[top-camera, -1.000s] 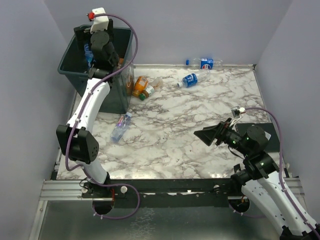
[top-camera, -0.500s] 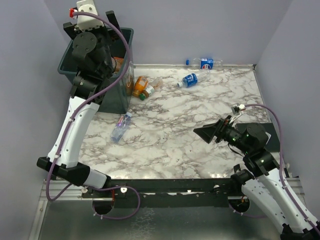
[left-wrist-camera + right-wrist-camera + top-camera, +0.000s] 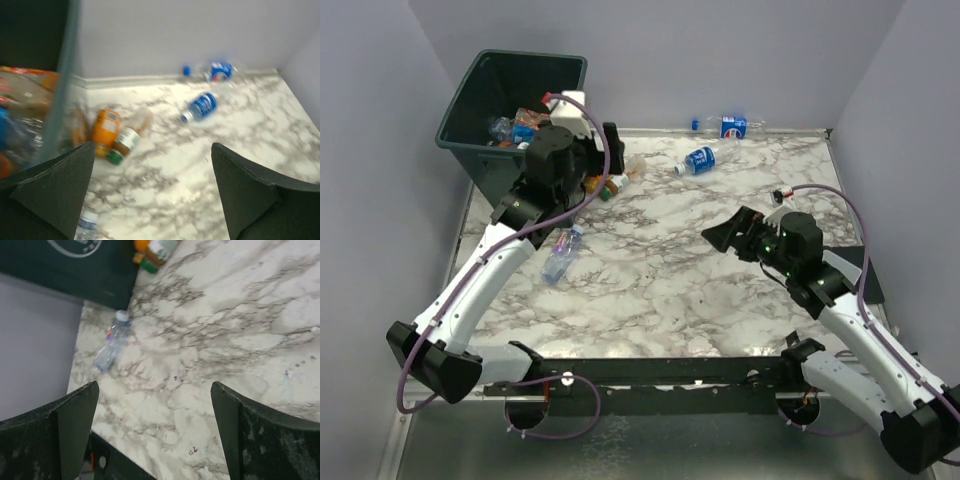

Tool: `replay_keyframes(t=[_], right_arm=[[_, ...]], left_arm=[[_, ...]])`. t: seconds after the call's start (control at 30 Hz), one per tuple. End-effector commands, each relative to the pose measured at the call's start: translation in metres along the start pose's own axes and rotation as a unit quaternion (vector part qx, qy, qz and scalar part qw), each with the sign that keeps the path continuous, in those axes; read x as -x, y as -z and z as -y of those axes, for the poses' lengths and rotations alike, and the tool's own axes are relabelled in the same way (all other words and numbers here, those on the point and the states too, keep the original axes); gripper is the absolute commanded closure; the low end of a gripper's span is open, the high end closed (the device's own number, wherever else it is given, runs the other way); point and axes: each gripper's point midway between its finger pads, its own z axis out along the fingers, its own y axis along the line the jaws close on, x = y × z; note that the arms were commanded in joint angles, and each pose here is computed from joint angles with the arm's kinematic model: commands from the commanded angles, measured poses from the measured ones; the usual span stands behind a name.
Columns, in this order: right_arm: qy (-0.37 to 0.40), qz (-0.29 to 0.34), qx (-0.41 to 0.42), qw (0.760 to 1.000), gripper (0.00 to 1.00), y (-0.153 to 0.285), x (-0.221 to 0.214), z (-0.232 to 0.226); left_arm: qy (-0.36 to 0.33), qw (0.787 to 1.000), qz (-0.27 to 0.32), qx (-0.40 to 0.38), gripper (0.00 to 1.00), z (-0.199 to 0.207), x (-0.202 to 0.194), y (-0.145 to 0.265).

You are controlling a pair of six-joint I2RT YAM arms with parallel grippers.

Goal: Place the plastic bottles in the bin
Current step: Pick up the plastic bottle at the center of the board.

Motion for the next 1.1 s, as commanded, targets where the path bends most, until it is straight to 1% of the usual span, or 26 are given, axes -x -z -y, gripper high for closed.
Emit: replay_keyframes(t=[0.0, 0.13, 0.27, 0.33, 0.37, 0.5, 0.6, 0.77, 0.93, 1.07], right_arm=[[-0.039, 0.078, -0.116, 0.989, 0.03, -0.022, 0.030, 0.041], [-0.077, 0.118, -0.156, 0.978, 0.01, -0.055, 0.054, 0.060], [-0.084, 0.155, -0.214, 0.961, 0.01, -0.089, 0.095, 0.091], [-0.081, 0.185, -0.237, 0.950, 0.00, -0.098, 0.124, 0.105], [-0.088, 0.185, -0.258, 0.944, 0.00, -0.106, 0.131, 0.126], [-0.114, 0.180, -0.303, 0.929, 0.01, -0.136, 0.156, 0.178], [-0.120, 0.158, -0.348, 0.916, 0.01, -0.158, 0.160, 0.212], [-0.176, 0.161, -0.330, 0.913, 0.01, -0.195, 0.175, 0.235], [-0.192, 0.166, -0.307, 0.917, 0.01, -0.227, 0.183, 0.243], [-0.203, 0.146, -0.317, 0.915, 0.02, -0.252, 0.180, 0.258]], left_arm=[[0.007, 0.988, -0.052, -0.147, 0.01, 0.065, -0.049, 0.035], [-0.004, 0.976, -0.077, -0.204, 0.01, 0.090, -0.095, 0.057], [0.013, 0.971, -0.085, -0.222, 0.01, 0.090, -0.126, 0.072], [0.022, 0.971, -0.080, -0.222, 0.01, 0.086, -0.136, 0.077], [0.027, 0.972, -0.072, -0.223, 0.01, 0.083, -0.137, 0.081], [0.046, 0.974, -0.053, -0.216, 0.01, 0.075, -0.148, 0.085], [0.056, 0.975, -0.045, -0.211, 0.01, 0.070, -0.155, 0.086], [0.073, 0.972, -0.048, -0.218, 0.01, 0.071, -0.163, 0.088], [0.075, 0.969, -0.061, -0.229, 0.01, 0.075, -0.172, 0.089], [0.077, 0.967, -0.071, -0.234, 0.01, 0.079, -0.176, 0.087]])
